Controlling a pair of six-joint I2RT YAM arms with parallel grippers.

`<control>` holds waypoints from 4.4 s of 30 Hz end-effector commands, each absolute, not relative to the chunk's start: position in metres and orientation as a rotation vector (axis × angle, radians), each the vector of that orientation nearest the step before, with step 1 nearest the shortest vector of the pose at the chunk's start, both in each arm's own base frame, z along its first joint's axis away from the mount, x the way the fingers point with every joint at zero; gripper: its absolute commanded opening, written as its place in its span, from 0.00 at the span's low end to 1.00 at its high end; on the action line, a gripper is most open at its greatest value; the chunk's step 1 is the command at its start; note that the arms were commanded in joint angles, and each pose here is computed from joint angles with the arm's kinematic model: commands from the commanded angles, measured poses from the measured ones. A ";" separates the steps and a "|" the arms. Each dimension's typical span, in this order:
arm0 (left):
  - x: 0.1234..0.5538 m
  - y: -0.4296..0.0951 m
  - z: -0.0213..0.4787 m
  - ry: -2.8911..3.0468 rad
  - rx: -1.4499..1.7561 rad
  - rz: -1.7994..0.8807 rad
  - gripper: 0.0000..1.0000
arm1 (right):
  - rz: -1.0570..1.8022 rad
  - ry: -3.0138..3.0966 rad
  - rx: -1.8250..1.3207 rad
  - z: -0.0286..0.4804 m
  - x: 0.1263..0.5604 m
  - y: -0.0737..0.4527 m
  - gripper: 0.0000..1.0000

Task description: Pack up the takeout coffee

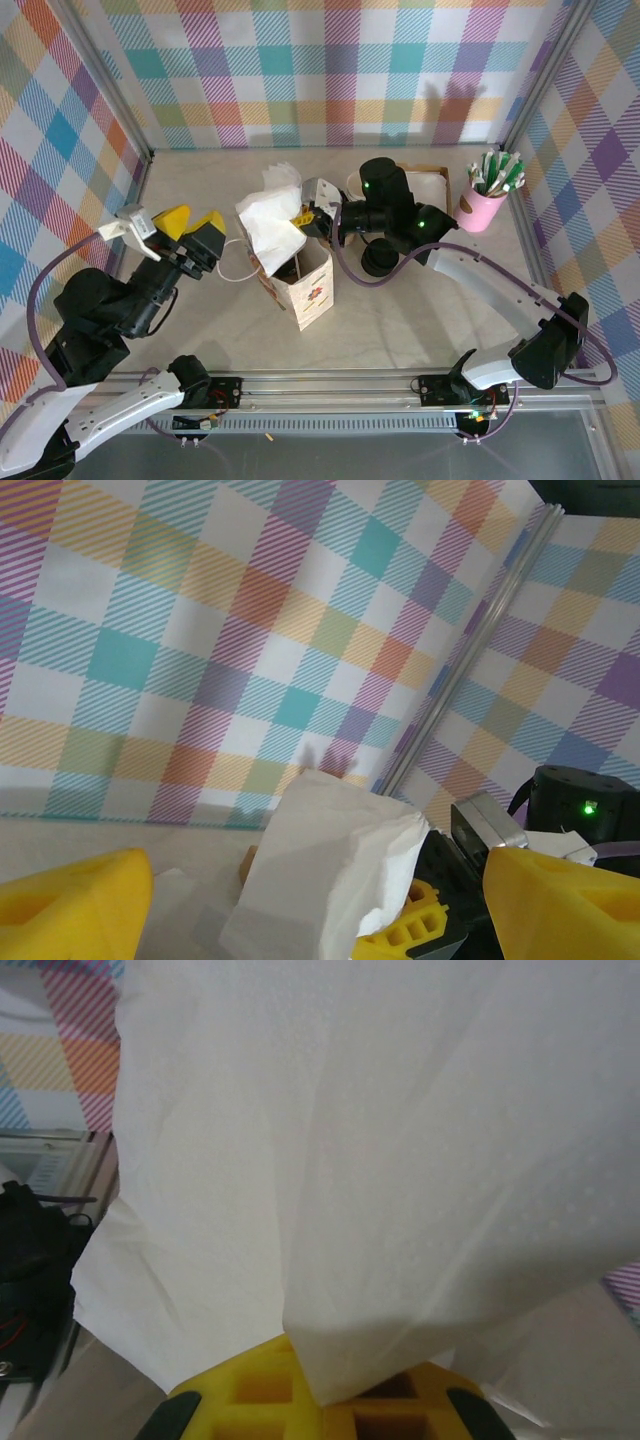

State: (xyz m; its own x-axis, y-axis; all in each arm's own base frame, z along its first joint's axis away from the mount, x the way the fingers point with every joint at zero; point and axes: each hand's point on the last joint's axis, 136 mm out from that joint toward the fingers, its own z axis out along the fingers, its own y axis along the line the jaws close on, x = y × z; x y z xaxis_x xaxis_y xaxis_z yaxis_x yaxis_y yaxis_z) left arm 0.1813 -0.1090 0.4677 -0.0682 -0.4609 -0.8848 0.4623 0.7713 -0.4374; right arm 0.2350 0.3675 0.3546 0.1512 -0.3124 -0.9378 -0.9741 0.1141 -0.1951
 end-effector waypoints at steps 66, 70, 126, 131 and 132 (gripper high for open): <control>0.244 -0.237 0.452 1.761 0.404 -0.655 0.83 | 0.241 2.187 -0.161 0.341 0.405 0.151 0.67; 0.265 -0.270 0.449 1.781 0.471 -0.640 0.84 | 0.196 2.347 0.033 0.296 0.432 0.118 0.74; 0.219 -0.189 0.352 2.635 0.526 -0.057 0.74 | -0.004 2.977 0.059 0.067 0.515 0.062 0.45; 0.217 -0.189 0.348 2.652 0.545 -0.048 0.74 | 0.014 2.963 0.054 0.079 0.513 0.064 0.35; 0.217 -0.189 0.347 2.657 0.548 -0.045 0.74 | 0.015 2.960 0.052 0.082 0.513 0.063 0.35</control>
State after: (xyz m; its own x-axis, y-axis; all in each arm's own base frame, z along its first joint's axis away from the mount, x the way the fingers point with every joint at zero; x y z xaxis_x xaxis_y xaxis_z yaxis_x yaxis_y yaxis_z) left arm 0.2420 -0.2188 0.3565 -0.7883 0.3322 -0.5179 0.3890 0.9213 -0.0010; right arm 0.5133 0.0596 0.0424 -0.9908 0.0509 -0.1254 0.0510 0.9987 0.0017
